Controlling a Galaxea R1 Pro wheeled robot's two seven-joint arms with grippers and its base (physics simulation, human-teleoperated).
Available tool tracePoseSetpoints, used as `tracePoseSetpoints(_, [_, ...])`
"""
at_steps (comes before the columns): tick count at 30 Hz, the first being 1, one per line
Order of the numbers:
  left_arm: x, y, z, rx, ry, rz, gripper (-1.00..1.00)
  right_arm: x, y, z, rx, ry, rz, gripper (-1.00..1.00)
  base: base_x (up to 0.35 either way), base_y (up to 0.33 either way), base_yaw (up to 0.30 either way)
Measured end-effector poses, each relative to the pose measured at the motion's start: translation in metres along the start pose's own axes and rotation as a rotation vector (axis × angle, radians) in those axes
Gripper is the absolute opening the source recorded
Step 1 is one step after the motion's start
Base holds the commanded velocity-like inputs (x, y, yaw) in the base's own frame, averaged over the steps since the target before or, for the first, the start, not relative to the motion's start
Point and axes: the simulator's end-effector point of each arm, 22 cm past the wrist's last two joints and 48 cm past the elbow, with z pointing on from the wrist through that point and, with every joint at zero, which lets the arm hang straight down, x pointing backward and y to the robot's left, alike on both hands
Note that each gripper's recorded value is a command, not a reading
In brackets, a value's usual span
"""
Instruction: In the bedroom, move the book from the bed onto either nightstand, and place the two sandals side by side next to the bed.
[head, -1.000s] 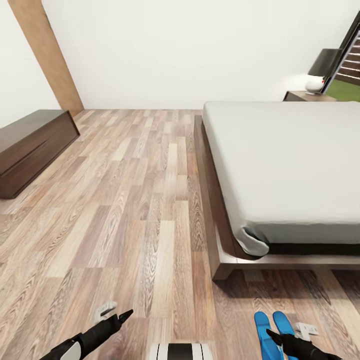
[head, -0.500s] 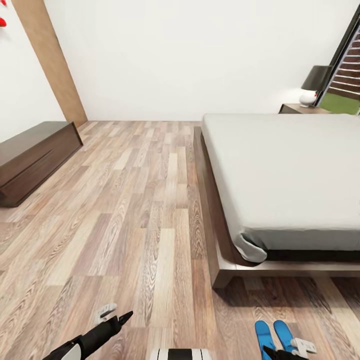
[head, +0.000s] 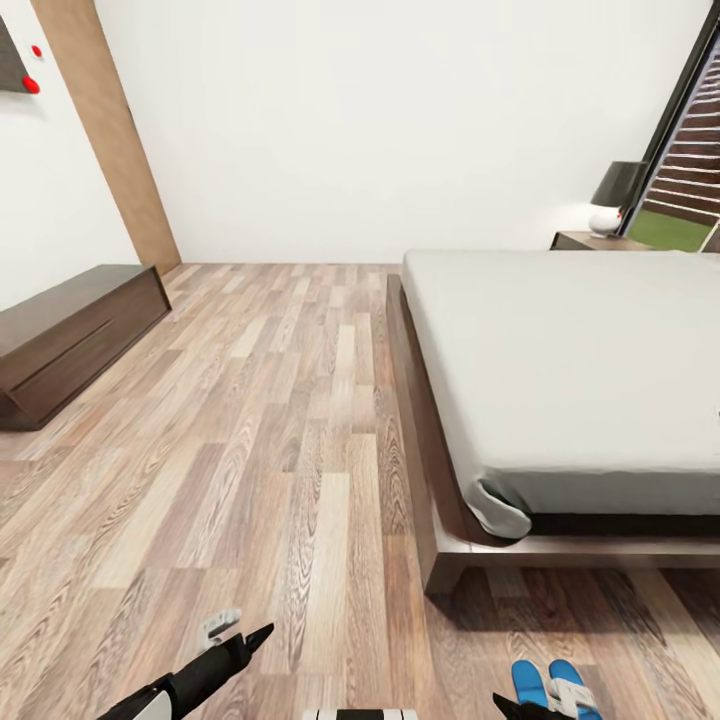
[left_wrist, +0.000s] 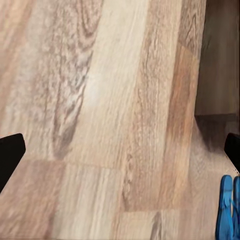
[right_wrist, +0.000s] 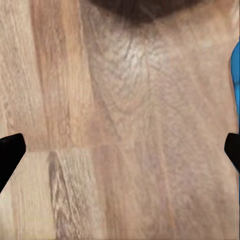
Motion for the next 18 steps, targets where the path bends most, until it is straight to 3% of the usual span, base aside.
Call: tracePoseSetpoints(18, [-0.029, -0.023, -0.008, 0.019, -0.069, 0.038, 1.00, -0.029, 0.020, -0.009, -0.031, -0.068, -0.020, 1.00, 0.000, 0.000, 0.000])
